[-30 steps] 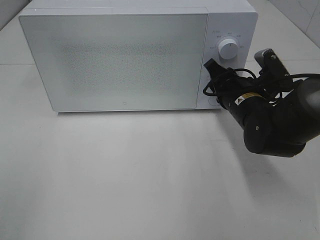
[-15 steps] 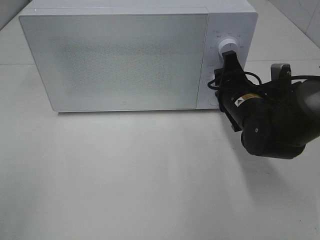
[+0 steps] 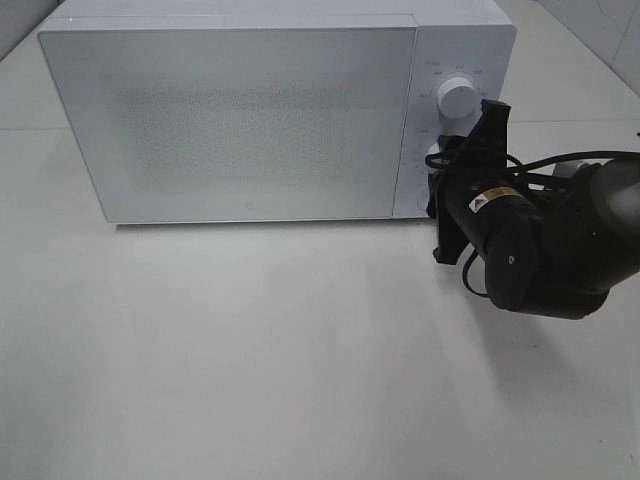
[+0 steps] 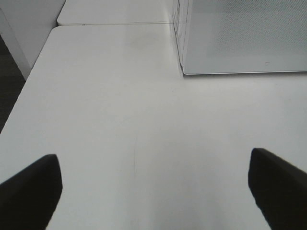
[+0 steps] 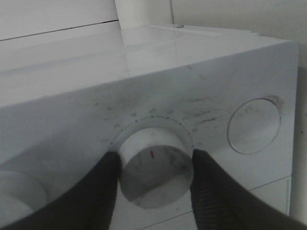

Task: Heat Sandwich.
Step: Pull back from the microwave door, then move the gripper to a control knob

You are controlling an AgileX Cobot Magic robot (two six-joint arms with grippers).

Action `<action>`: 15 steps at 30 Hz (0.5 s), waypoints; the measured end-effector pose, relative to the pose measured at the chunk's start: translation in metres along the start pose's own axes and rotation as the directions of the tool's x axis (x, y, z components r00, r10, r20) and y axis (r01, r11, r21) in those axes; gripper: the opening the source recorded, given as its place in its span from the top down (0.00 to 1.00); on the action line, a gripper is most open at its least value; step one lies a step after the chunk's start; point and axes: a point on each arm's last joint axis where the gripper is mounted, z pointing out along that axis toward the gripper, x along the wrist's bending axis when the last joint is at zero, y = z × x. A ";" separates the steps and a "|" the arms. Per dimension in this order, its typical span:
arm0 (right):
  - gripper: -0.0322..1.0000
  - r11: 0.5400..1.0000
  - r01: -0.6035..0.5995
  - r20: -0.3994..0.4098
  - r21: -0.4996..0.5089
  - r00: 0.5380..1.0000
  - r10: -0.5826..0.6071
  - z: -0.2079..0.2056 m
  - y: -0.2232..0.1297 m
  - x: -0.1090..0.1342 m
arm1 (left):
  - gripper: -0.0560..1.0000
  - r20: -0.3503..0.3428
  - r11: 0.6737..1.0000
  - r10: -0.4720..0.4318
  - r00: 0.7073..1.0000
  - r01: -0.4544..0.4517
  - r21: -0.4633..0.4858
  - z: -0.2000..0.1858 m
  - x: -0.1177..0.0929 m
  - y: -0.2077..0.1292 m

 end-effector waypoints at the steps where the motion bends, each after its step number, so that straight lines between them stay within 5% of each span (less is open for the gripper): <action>1: 0.54 1.000 -0.011 0.000 0.001 1.000 0.011 0.000 0.000 0.000 | 0.01 0.000 1.000 0.000 1.000 0.000 0.000 0.000 0.000 0.000; 15: 0.54 0.999 -0.045 -0.002 -0.002 0.999 0.045 0.000 0.000 0.000 | 0.01 0.000 1.000 0.000 1.000 0.000 0.000 0.000 0.000 0.000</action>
